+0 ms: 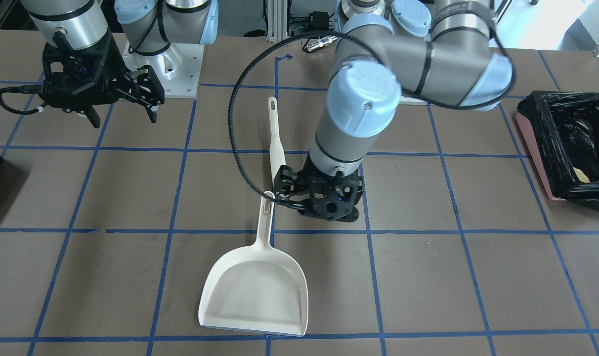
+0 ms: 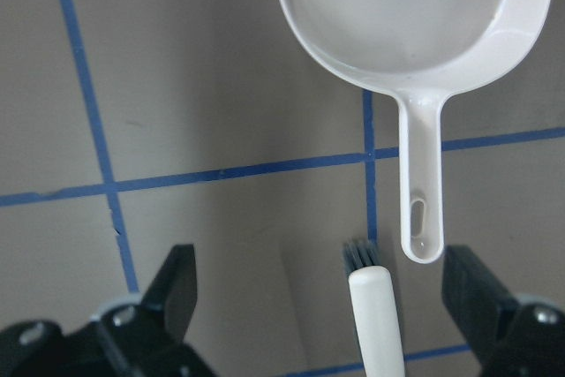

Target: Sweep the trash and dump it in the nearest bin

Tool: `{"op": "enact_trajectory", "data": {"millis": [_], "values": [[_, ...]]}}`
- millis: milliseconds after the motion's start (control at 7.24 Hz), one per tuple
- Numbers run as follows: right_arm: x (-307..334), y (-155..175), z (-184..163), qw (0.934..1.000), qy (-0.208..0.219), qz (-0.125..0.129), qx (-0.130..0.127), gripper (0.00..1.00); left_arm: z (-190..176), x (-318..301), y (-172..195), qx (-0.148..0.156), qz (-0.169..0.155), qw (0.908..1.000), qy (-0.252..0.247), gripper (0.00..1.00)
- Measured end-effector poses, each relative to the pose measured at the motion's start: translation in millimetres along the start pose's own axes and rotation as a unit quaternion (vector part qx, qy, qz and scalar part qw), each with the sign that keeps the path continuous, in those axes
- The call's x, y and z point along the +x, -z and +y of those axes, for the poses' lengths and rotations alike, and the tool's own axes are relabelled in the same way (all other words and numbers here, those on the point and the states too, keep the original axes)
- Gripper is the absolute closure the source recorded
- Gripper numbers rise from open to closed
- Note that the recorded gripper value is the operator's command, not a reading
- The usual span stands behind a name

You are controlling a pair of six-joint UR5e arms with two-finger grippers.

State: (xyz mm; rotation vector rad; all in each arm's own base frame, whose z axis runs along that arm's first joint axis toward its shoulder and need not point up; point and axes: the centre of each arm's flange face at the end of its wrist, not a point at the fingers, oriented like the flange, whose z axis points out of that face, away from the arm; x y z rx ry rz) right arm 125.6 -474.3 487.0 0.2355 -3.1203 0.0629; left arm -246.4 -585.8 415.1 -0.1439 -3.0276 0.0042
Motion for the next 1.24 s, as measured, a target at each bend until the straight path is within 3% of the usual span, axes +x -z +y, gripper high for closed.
{"op": "enact_trajectory", "data": {"millis": [276,552,967,1243], "values": [[0.2,-0.4,0.1,1.0,0.0,0.0,-0.001,0.0,22.8,-46.3,64.3,0.017,-0.038,0.9986,-0.032,0.0],[-0.4,-0.6,0.0,1.0,-0.001,-0.003,0.0,0.0,54.2,-91.0,102.1,0.01,-0.064,0.9976,-0.023,0.0],[-0.6,-0.4,-0.1,1.0,-0.002,-0.004,0.0,0.0,99.3,-107.5,108.3,0.005,-0.067,0.9977,-0.007,0.0],[-0.4,-0.4,0.3,1.0,-0.002,-0.003,0.0,0.0,107.9,-107.8,107.3,0.005,-0.068,0.9977,-0.007,0.0]]}}
